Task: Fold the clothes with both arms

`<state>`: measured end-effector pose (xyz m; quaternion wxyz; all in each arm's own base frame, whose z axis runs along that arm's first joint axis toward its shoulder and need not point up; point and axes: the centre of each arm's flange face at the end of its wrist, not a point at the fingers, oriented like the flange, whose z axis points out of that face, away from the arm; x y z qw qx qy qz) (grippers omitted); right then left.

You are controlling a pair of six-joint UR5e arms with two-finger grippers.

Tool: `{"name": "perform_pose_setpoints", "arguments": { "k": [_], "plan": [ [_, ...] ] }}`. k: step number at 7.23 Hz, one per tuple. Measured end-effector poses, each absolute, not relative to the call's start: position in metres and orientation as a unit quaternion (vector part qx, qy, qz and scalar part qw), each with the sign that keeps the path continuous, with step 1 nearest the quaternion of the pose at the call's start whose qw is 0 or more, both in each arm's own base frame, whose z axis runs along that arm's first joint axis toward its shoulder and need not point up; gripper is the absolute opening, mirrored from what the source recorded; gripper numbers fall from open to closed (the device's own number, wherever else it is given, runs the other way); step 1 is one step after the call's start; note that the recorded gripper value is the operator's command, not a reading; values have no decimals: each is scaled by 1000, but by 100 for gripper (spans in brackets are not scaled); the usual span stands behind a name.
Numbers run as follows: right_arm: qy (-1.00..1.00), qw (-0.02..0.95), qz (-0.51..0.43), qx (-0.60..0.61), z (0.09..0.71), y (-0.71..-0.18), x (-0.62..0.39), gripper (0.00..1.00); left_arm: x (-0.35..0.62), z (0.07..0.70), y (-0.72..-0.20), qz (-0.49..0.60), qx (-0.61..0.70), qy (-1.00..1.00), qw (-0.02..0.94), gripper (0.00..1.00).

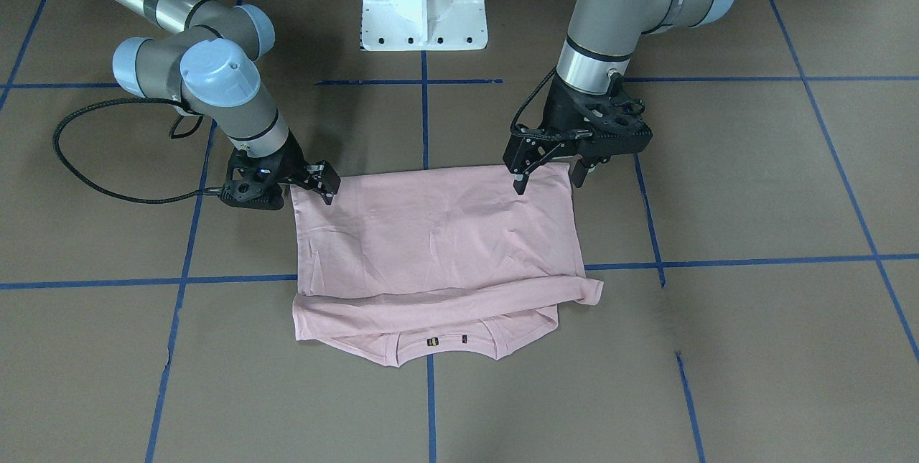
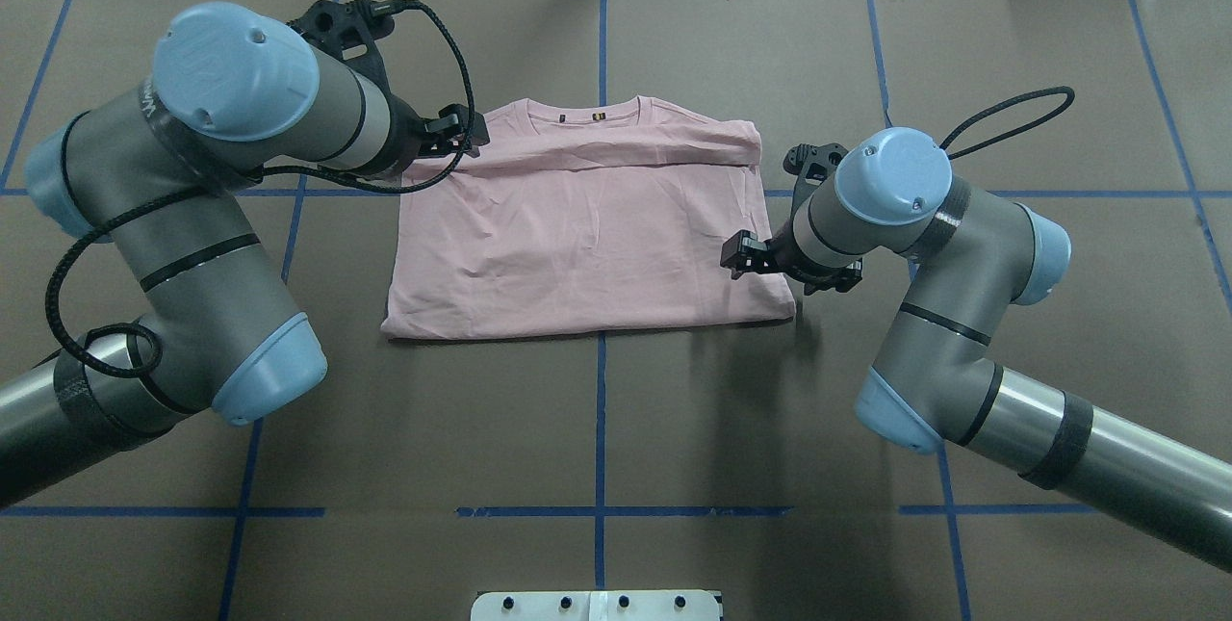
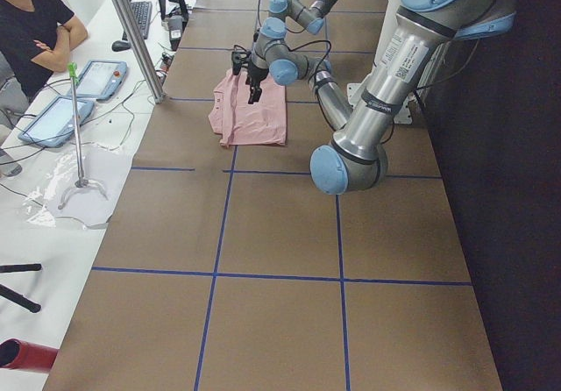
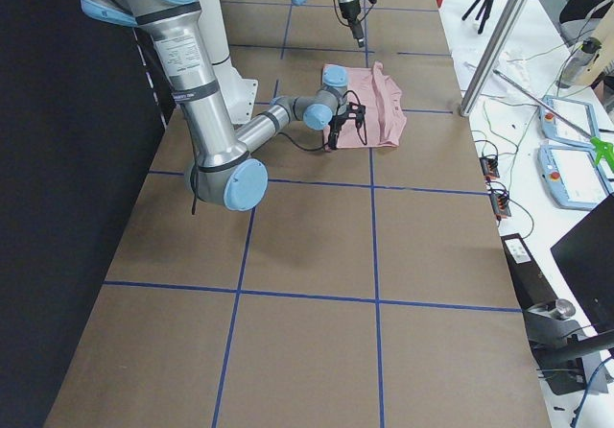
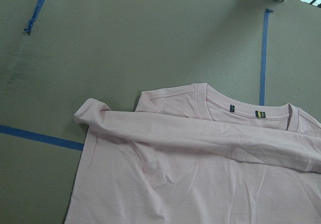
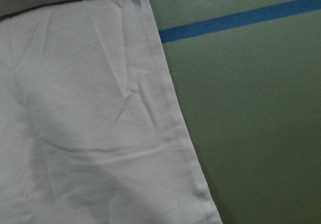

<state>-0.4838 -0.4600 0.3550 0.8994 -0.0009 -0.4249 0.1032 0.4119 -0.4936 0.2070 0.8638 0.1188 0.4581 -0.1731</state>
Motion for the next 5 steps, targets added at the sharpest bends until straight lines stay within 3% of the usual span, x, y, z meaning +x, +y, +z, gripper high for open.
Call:
{"name": "perform_pose_setpoints", "arguments": {
  "k": [2,3,4,5],
  "plan": [
    [-422,901,99,-4,359,-454,-487,99,413,209,-494,-173,118,456,865,100],
    [-419,903,98,-7,364,-451,-488,89,414,210,-494,-173,118,456,865,100],
    [-417,904,97,-9,368,-449,-489,58,414,210,-494,-173,118,456,865,100],
    [-416,904,96,-10,369,-447,-489,3,414,210,-495,-173,118,455,865,100]
  ]
}}
